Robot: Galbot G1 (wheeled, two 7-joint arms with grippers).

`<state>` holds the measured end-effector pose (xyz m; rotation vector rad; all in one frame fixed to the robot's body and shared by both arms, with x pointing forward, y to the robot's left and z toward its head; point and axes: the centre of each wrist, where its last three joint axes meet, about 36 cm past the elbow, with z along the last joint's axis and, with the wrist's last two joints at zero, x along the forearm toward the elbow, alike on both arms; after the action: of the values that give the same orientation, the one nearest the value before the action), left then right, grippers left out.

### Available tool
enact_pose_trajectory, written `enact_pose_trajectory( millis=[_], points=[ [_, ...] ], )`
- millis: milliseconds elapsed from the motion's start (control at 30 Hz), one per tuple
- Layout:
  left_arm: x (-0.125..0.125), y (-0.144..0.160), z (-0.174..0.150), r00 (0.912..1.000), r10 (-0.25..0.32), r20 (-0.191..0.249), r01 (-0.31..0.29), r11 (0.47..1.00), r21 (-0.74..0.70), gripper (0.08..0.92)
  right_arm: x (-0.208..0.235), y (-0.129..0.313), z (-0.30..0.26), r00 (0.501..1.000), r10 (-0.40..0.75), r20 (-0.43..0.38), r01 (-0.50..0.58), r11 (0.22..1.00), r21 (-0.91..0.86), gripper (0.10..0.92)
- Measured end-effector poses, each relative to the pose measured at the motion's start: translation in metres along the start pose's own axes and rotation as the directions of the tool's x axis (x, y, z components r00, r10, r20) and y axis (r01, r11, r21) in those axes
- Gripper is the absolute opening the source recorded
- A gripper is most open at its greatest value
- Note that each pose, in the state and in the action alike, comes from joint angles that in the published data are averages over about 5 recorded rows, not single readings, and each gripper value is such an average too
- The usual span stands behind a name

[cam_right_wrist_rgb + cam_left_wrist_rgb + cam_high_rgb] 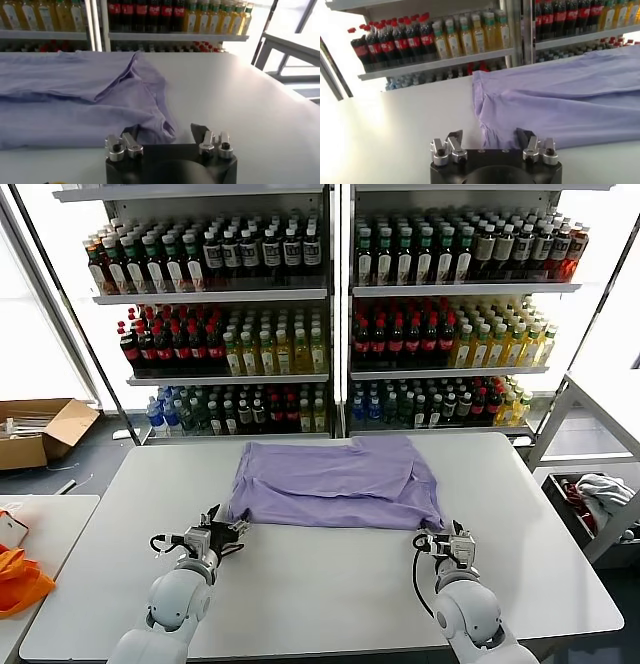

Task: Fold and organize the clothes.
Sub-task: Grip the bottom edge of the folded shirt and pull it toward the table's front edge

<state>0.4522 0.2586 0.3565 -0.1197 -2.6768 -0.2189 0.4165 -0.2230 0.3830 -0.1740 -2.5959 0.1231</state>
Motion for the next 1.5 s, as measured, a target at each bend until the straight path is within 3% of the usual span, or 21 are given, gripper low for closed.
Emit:
enact_pose_trajectory(
  millis=[400,600,1000,1267,1500],
  points=[
    [0.007,0.002,0.008,0.9996,0.013,-0.024,-0.013,1.000,-0.015,0.221,0.009,-0.003,0.008,1.000,-0.014,-0.014,0.014,1.000,0.012,0.155],
    [0.012,0.006,0.010,0.9997,0.010,-0.024,-0.011,1.000,-0.021,0.095,0.015,-0.005,0.009,1.000,-0.019,-0.017,0.019,1.000,-0.009,0.117],
    [0.052,-0.001,0.007,0.9997,0.015,0.019,-0.015,0.999,-0.038,0.088,0.056,-0.011,-0.001,0.999,-0.029,0.021,0.030,0.999,-0.040,0.117],
    [0.110,-0.023,0.010,0.9974,0.033,0.064,-0.031,0.999,-0.030,0.088,0.098,-0.013,0.008,0.999,-0.038,0.025,0.039,0.999,-0.028,0.117],
    [0.166,-0.043,0.022,0.9973,0.041,0.062,-0.039,0.999,-0.020,0.088,0.129,-0.021,0.022,1.000,-0.004,-0.005,0.004,1.000,0.007,0.117]
  ],
)
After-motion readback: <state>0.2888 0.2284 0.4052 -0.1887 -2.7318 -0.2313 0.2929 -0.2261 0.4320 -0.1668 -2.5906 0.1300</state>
